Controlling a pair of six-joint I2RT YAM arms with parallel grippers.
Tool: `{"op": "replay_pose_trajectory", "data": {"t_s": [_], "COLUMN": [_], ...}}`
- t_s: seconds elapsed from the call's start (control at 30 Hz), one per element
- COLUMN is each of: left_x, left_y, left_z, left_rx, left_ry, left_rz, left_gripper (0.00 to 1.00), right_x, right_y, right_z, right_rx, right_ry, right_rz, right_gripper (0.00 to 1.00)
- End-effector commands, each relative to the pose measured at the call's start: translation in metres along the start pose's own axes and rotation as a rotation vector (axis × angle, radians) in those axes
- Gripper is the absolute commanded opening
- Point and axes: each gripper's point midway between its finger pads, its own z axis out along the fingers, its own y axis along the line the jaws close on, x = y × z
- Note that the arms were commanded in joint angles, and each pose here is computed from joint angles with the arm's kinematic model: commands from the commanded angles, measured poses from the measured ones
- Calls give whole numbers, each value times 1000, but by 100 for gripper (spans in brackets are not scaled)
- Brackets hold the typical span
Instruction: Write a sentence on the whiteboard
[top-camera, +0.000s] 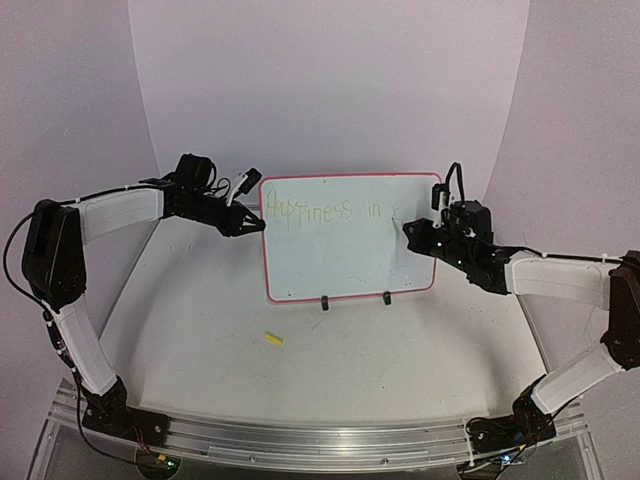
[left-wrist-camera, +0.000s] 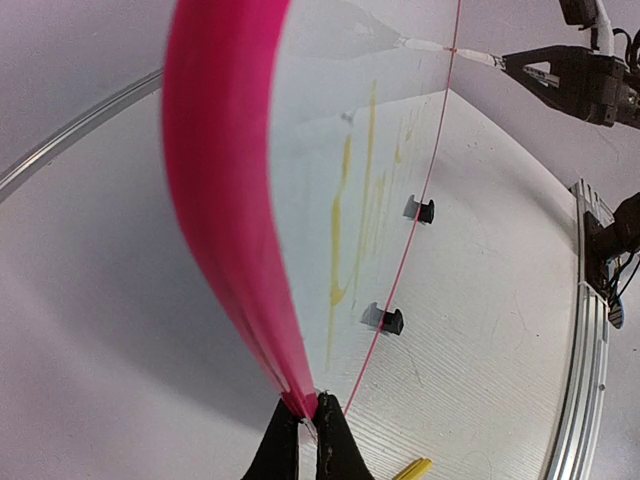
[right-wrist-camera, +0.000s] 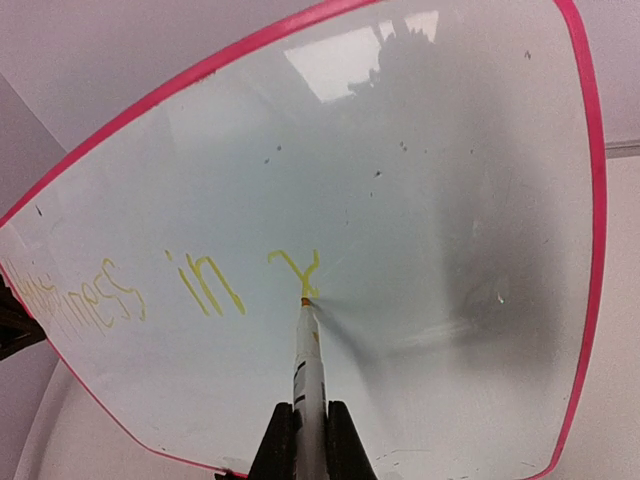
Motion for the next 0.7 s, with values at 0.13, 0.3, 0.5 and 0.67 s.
{"op": "replay_pose_trajectory", "data": {"t_s": [0.13,0.3,0.5,0.67], "left_x": [-13,-13,-14,-13], "left_y": [-12,-12,-13,-12], "left_z": [-6,-7,-7,-6], "left_rx": [-2,-3,-2,-3], "left_ry": [-17,-18,-19,-17], "left_rz": [73,74,75,73], "left_gripper": [0,0,0,0], "right_x": [15,-12,-35,-38], "right_y": [6,14,2,-3], "right_z": [2,-15,-27,-22], "right_rx": [-66,-78,16,54], "right_ry": [41,-33,-99,-99], "right_rz": [26,40,26,13], "right_gripper": [0,0,0,0]}}
